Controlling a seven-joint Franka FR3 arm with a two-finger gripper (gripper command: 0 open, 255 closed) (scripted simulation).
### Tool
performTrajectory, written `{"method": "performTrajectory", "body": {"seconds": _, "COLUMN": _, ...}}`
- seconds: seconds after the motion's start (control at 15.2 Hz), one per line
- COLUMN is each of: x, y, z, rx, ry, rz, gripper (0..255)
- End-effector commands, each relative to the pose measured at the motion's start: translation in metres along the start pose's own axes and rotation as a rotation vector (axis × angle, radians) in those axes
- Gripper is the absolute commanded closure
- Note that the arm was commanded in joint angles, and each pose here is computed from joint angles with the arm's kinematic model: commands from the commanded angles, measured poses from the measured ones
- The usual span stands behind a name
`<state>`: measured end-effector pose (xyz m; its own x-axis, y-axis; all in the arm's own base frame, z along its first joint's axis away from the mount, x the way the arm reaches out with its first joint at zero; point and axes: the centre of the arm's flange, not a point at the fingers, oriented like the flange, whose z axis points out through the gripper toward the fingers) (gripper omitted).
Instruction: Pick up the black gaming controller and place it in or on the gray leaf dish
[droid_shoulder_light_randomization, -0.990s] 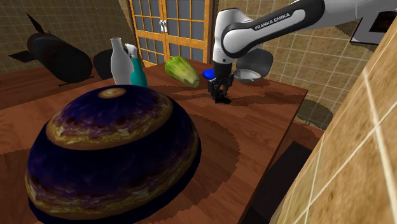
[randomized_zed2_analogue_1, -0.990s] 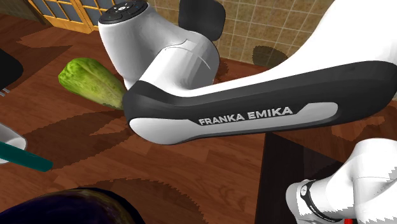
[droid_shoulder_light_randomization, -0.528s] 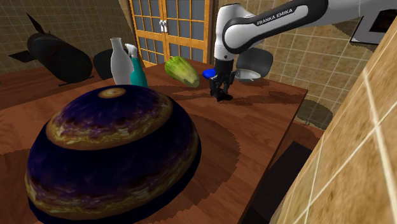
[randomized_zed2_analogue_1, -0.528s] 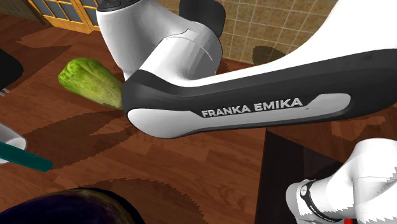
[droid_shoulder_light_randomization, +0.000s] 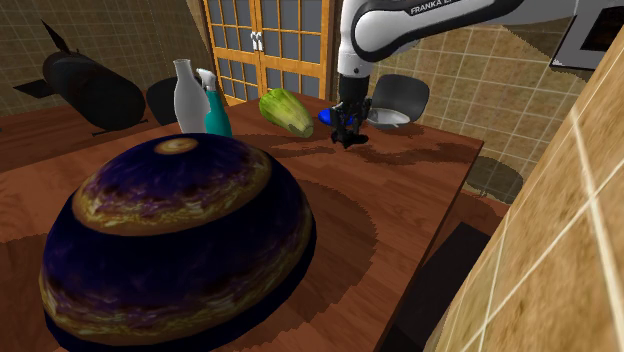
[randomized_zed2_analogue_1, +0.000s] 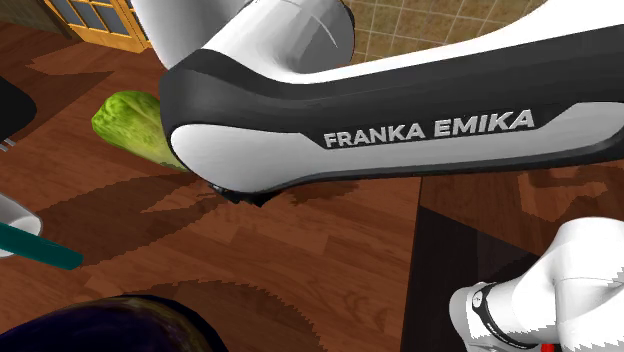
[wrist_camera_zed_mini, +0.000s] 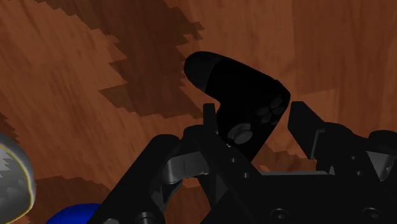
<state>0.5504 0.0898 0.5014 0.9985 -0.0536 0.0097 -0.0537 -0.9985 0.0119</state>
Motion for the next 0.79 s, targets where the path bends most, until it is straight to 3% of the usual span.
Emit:
{"method": "performTrajectory", "body": {"seconds": 0.0, "x": 0.0, "y": 0.0, "z": -0.01, "rx": 0.0, "ry": 0.0, "rz": 0.0, "gripper": 255}}
{"method": "performTrajectory", "body": {"seconds": 0.73, "x": 0.003, "y": 0.014, "z": -0.061, "rx": 0.0, "ry": 0.0, "rz": 0.0, "gripper": 255}}
